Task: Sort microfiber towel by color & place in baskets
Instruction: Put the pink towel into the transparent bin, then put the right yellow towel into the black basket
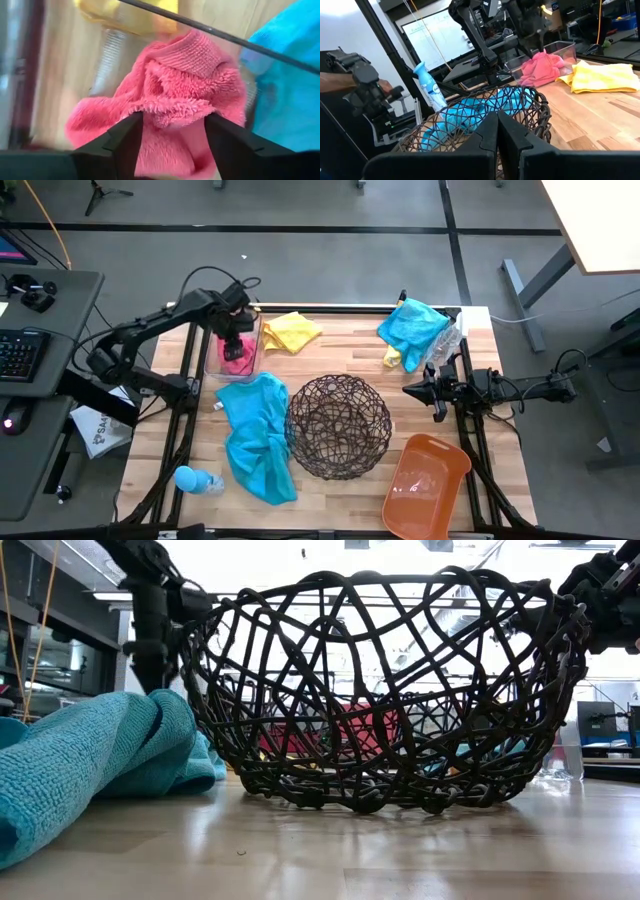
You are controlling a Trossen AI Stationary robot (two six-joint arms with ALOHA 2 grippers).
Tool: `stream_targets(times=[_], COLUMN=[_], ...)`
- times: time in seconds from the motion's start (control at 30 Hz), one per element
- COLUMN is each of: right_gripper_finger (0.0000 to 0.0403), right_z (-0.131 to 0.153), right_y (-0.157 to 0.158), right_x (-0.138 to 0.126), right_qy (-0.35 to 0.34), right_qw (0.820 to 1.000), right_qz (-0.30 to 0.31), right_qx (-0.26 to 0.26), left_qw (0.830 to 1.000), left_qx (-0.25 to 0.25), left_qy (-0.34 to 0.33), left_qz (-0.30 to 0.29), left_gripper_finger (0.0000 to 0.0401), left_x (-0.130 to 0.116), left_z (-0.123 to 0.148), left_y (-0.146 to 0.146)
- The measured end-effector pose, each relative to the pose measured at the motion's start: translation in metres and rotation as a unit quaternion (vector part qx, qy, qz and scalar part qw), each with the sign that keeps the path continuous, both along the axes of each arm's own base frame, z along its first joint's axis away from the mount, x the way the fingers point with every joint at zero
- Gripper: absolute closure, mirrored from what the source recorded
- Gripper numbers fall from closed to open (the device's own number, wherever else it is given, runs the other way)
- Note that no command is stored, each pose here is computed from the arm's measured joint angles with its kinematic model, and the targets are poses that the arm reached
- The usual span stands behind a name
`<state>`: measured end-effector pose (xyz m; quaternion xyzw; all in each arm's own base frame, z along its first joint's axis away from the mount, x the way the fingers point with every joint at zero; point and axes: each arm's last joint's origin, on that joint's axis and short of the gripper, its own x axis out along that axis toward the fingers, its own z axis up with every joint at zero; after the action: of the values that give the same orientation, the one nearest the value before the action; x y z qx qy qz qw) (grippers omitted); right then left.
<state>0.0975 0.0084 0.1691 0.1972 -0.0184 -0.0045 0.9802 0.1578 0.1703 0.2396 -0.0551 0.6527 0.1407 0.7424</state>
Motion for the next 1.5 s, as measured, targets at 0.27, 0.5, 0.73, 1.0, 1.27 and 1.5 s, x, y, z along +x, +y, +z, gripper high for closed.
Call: stream_targets(times=[0.27,0.5,0.73,1.0,1.27,1.5], right_gripper_finger=[0.0402,0.0402,0.0402,0.0402,0.0402,0.0402], right_z=[0.0,0.0,0.0,0.01,0.051,0.056], right_y=[0.0,0.0,0.0,-0.003,-0.012,-0.013], right_x=[0.0,0.0,0.0,-0.001,-0.019,-0.017], right_qy=[-0.001,0.0,0.0,-0.045,-0.287,-0.31], right_qw=[1.0,1.0,1.0,0.996,0.936,0.916], right_qz=[0.0,0.002,0.002,-0.052,-0.135,-0.135], right_qx=[0.0,0.0,0.0,-0.054,0.154,0.217], left_qw=[1.0,0.989,0.954,0.875,0.843,0.793], left_qx=[-0.002,-0.091,-0.101,-0.073,-0.106,-0.049], left_qy=[-0.004,-0.086,-0.274,-0.477,-0.525,-0.606], left_qz=[0.025,0.082,0.072,0.044,0.052,0.047], left_gripper_finger=[0.0179,0.0178,0.0178,0.0178,0.0178,0.0178], left_x=[-0.007,-0.004,0.028,0.076,0.083,0.044], left_z=[0.041,0.059,0.086,0.095,0.101,0.137], left_y=[-0.011,-0.04,-0.071,-0.106,-0.129,-0.135])
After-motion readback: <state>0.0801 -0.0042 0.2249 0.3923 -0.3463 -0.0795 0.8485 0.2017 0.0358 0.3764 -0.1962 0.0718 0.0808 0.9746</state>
